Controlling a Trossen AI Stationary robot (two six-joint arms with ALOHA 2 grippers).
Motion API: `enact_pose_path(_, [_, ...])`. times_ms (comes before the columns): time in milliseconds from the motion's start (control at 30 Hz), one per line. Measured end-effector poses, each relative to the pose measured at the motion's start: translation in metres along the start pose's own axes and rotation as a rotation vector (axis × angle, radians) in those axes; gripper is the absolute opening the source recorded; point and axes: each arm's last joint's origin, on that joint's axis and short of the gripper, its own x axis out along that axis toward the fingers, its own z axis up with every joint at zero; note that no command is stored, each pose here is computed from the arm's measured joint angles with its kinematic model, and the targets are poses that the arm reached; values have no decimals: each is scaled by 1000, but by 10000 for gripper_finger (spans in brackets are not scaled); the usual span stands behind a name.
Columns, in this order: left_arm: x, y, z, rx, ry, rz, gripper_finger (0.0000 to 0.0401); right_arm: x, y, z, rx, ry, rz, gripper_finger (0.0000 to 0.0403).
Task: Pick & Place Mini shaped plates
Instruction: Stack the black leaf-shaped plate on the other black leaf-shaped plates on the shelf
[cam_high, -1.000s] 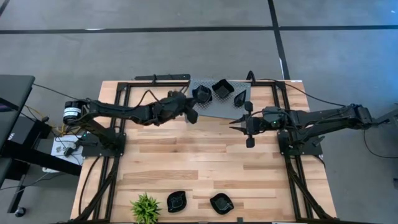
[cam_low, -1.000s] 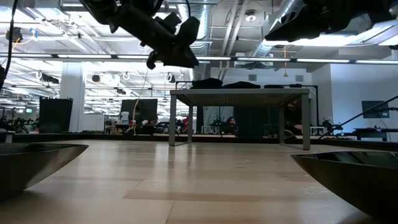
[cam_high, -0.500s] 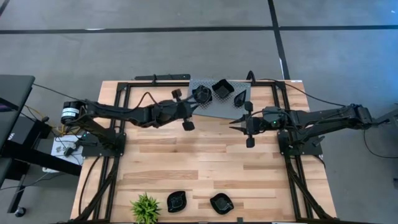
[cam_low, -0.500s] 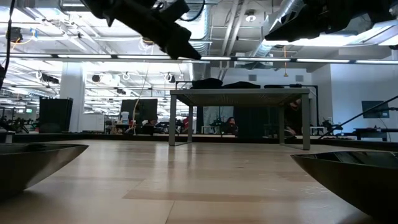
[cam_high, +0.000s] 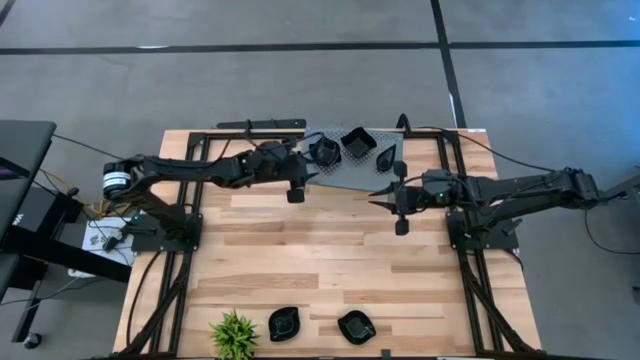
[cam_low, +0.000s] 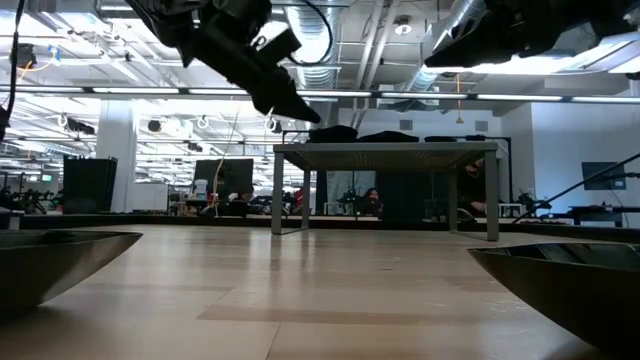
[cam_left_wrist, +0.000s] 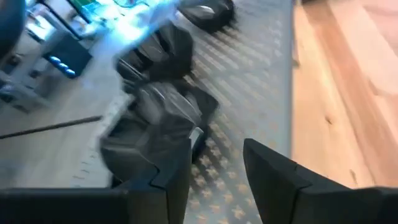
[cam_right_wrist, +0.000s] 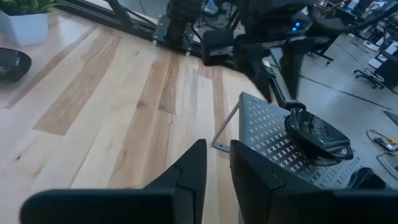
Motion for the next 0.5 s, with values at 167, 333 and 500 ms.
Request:
enact_pose_path(167, [13, 1, -7, 60, -15, 3, 137, 0, -2, -1, 4, 4, -11, 66])
enact_pose_path(333, [15, 4, -4, 64, -50, 33, 136, 0, -3, -1, 6, 7, -17, 66])
enact_pose_path(500, [19, 8, -10, 57, -41, 22, 129, 0, -3, -1, 6, 8, -16, 66])
